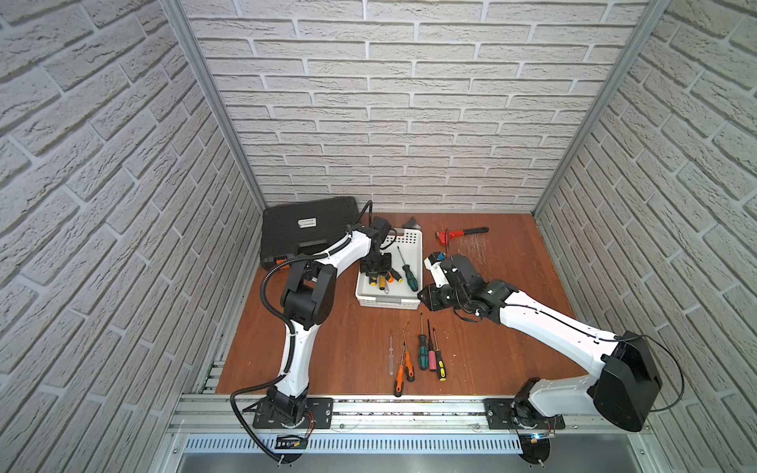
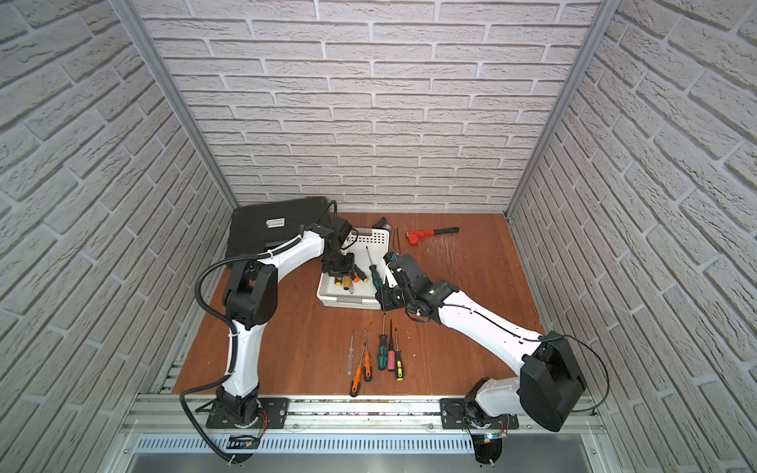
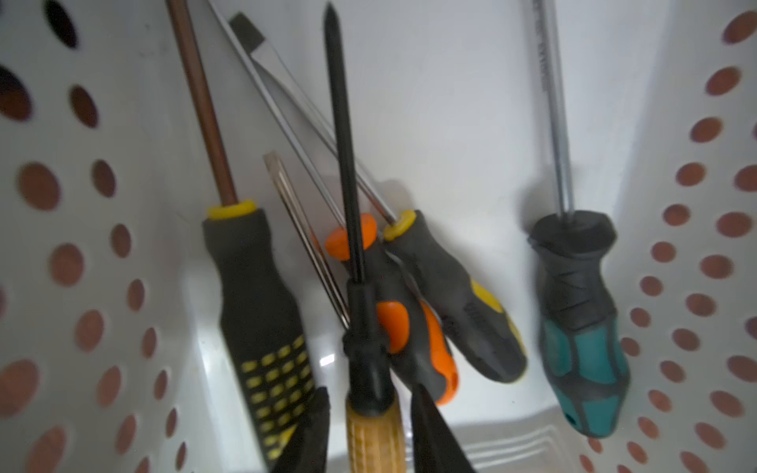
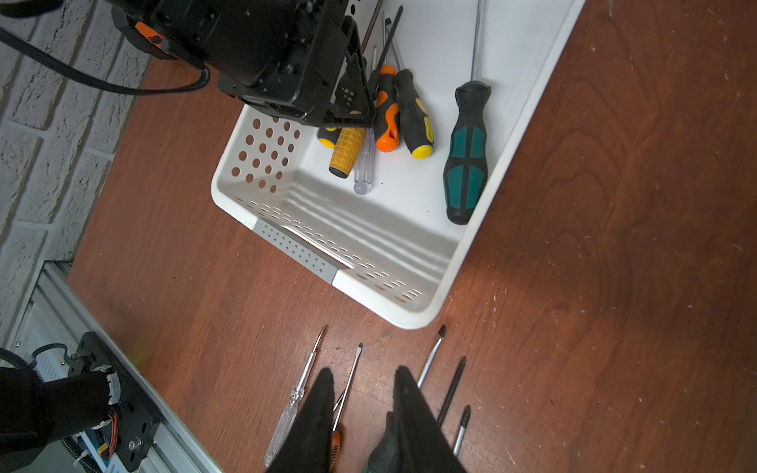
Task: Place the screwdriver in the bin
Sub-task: 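Lower the yellow-handled screwdriver into the bin and open the left gripper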
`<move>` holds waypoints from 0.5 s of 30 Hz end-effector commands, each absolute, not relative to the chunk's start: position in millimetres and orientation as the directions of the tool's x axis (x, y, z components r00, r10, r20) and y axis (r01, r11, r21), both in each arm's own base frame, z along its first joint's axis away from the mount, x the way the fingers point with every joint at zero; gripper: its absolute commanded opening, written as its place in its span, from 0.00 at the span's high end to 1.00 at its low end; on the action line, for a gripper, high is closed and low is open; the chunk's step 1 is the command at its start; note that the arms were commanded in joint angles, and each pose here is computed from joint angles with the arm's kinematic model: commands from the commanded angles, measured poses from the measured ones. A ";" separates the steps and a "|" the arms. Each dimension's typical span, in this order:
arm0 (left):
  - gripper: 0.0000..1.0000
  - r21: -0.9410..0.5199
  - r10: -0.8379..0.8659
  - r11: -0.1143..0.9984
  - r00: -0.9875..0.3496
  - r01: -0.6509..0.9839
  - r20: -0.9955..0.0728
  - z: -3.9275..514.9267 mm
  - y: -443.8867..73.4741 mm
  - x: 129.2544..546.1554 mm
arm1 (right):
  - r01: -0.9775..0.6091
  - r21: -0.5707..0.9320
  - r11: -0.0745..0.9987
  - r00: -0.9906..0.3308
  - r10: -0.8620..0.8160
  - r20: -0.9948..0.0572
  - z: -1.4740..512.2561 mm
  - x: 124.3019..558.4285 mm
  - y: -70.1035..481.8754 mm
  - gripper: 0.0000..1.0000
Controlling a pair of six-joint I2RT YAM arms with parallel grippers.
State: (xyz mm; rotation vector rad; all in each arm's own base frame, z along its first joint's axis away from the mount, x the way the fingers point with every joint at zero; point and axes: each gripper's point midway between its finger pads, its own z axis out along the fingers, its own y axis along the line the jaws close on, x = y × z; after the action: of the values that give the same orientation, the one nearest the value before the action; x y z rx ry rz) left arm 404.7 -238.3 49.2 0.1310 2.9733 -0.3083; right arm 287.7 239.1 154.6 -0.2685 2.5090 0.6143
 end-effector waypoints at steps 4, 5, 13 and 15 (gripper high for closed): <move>0.58 -0.192 0.049 0.977 -0.971 0.095 -0.234 81.3 -229.5 405.9 | -0.315 0.365 0.876 -0.834 -0.072 -0.547 156.9 290.8 242.3 0.72; 0.58 -0.201 0.047 0.974 -0.965 0.101 -0.256 90.4 -229.7 406.6 | -0.316 0.367 0.875 -0.835 -0.073 -0.545 157.9 290.9 243.2 0.72; 0.56 -0.288 0.011 0.948 -0.914 0.139 -0.407 153.0 -229.4 396.6 | -0.312 0.355 0.882 -0.827 -0.068 -0.558 165.7 290.4 238.6 0.72; 0.57 -0.303 0.002 0.942 -0.904 0.146 -0.428 164.5 -226.5 388.5 | -0.311 0.332 0.891 -0.824 -0.079 -0.561 167.8 289.5 233.8 0.71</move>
State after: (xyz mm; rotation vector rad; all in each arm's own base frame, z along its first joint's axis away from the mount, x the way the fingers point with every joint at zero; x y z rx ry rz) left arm 392.0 -228.1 145.1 0.1188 2.7288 -0.4169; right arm 285.9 236.0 148.3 -0.2689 2.5478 0.5815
